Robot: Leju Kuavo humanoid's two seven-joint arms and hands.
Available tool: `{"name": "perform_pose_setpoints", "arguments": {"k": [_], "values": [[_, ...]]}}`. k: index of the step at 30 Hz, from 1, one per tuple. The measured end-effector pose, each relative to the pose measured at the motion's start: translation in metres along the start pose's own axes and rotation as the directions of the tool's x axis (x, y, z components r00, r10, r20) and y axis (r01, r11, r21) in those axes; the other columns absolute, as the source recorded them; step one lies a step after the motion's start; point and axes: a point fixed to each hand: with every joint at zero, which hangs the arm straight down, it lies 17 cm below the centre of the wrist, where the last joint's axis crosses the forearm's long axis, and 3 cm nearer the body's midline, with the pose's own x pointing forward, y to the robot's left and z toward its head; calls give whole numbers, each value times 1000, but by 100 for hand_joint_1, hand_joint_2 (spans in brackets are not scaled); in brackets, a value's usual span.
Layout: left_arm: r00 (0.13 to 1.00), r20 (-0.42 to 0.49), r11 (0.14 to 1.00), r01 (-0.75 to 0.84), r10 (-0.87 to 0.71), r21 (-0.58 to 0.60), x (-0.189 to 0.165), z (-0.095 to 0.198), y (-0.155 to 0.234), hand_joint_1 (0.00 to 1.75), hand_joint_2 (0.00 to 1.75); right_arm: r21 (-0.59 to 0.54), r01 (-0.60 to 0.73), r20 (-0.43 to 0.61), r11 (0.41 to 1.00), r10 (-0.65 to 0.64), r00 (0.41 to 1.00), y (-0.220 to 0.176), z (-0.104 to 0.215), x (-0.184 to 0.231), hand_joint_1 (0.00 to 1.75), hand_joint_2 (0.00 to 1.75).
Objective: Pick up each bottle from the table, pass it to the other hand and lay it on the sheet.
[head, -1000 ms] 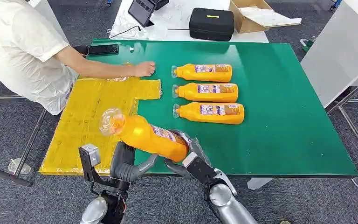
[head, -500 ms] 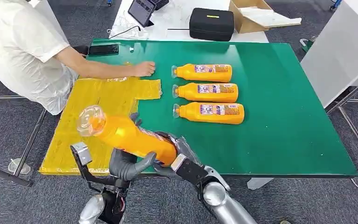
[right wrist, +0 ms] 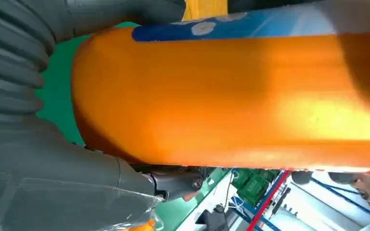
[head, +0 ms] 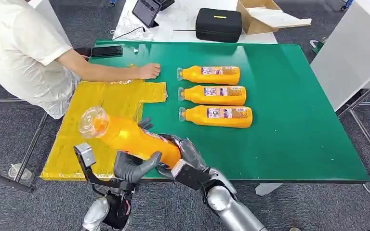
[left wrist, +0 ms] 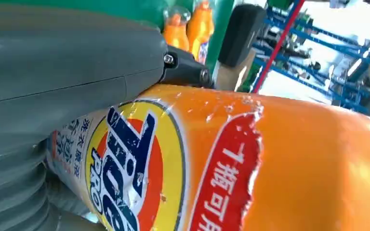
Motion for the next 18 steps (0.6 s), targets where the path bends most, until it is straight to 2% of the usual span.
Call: {"name": "perform_pose_setpoints", "arguments": {"k": [1,11,18], "values": [[1000,0,1000,8,-8,8,0,-1,1,175,175,-1,-8,-1,1000,8,1000,0,0,-1,0,175],[998,18,996,54,-55,67,6,-6,17,175,175,16,-15,-18,1000,16,1000,17,10,-6,0,175],[999,12,997,41,-41,67,8,-8,18,175,175,8,-2,-24,1000,2,1000,19,10,-7,0,175]]}}
